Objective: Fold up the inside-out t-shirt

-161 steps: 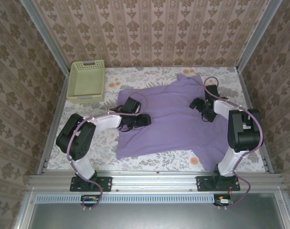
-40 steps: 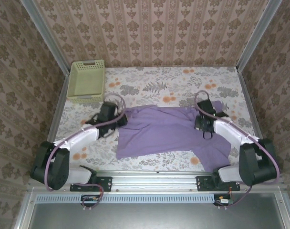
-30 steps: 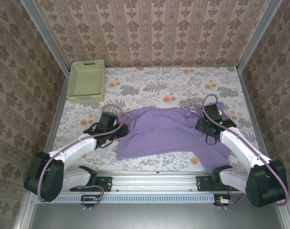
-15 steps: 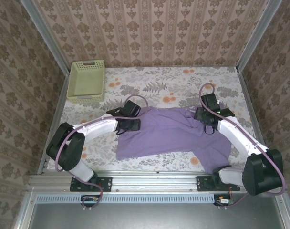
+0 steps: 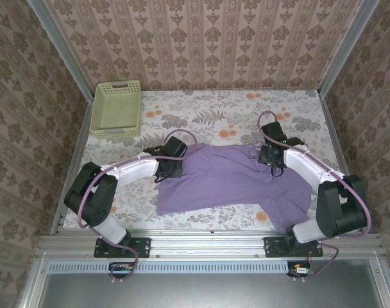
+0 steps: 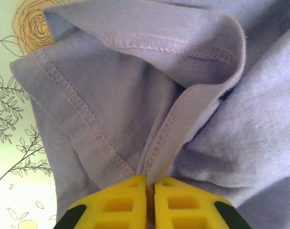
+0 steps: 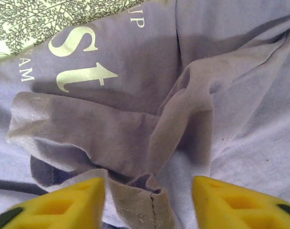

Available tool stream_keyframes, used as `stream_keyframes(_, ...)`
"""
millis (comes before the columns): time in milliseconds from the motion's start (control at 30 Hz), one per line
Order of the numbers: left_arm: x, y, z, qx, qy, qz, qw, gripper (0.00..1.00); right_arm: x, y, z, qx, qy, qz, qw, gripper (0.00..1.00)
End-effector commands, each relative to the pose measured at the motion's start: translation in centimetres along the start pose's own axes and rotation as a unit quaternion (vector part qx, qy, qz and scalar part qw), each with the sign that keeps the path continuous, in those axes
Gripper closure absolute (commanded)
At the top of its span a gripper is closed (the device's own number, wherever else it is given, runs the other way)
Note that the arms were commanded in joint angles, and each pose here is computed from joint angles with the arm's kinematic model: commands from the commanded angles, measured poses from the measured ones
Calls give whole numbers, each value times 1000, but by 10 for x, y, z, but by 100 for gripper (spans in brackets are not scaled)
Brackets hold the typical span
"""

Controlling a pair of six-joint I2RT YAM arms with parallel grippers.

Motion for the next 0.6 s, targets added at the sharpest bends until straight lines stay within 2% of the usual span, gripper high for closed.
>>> stream_keyframes(0,3,-2,1,6,-7,-5,1000,94,1,4,0,5,0,-6,1000,60)
stream_keyframes(100,6,1,-3,2,-23,-13,1000,100,0,7,-1,4,-5,-10,1000,76)
stream_keyframes(267,10,15,-14,-17,-74,-39,996,100,-5,20,-9,-13,-30,-19,999,96)
stream_keyframes(367,13,27,-20,-28,-100,-53,993,100,-9,34,-19,-31,-46,-18,998,100)
stream_keyframes(567,14,58,-41,-57,-156,-75,983,100,-14,67,-47,-80,-66,-10,995,100)
Point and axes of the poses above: each hand's point on the last joint's axis, 136 mm out from that joint toward the fingers, its own z axis out along the fingers, its own x axis along the line the jaws close on, y = z × x, the point moved 5 cm from there along -z, back along the fingers, and after that the axes turned 11 degrees about -z, right-handed, at the moved point
